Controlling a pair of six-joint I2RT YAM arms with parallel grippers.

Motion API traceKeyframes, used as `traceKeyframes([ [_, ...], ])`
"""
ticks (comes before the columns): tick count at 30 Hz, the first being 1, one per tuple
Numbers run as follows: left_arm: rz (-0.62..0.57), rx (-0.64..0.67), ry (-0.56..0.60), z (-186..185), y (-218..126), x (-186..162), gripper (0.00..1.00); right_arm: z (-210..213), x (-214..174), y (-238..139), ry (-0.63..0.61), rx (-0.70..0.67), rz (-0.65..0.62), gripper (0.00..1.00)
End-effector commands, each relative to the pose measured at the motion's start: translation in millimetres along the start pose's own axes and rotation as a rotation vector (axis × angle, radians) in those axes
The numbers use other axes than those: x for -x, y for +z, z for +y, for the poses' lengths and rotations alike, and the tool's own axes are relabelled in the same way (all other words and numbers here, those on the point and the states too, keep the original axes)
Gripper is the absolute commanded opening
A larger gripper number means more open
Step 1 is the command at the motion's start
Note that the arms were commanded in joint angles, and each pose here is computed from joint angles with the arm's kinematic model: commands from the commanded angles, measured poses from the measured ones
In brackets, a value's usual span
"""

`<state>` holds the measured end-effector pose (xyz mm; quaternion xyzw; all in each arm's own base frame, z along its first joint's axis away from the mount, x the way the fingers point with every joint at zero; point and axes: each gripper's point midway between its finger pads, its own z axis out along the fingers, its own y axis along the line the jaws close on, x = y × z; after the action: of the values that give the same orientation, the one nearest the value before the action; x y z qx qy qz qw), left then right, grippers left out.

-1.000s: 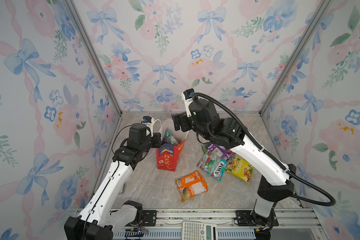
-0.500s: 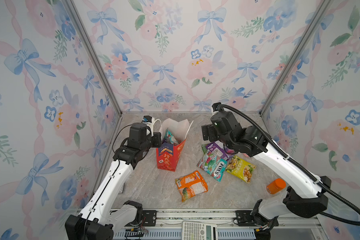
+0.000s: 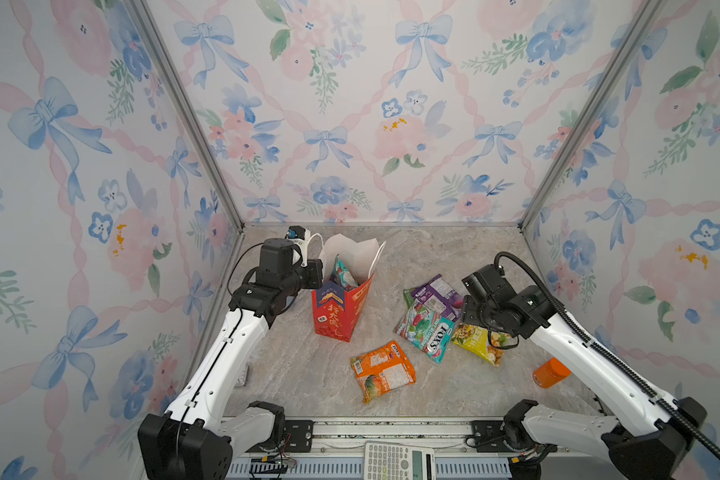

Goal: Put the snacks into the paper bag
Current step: 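Move the right gripper to the orange Fox's Fruits packet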

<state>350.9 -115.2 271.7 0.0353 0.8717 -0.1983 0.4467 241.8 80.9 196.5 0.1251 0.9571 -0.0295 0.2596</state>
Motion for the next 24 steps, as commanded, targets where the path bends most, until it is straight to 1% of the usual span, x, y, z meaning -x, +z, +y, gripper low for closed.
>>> traceKeyframes([
  [1,-0.064,-0.006,0.016,-3,-3,23,0.00,-12,-25,9,0.057,-0.010,0.101,0.71],
  [3,-0.056,0.001,0.007,0,-1,20,0.00,-12,-34,18,0.087,0.014,0.139,0.71],
  [5,-0.045,0.015,0.004,4,1,14,0.00,-4,-44,29,0.108,0.070,0.170,0.69],
  [10,-0.042,0.039,-0.016,9,5,11,0.00,38,-67,45,0.127,0.280,0.196,0.65],
  [12,-0.040,0.030,-0.017,8,6,12,0.00,58,-79,46,0.099,0.340,0.208,0.63],
  [14,-0.036,0.030,-0.019,8,8,11,0.00,74,-91,47,0.072,0.376,0.228,0.63],
  [18,-0.027,0.030,-0.022,9,10,9,0.00,97,-116,55,0.008,0.379,0.263,0.60],
  [24,-0.013,0.018,-0.013,8,13,6,0.00,134,-135,59,-0.020,0.461,0.297,0.55],
])
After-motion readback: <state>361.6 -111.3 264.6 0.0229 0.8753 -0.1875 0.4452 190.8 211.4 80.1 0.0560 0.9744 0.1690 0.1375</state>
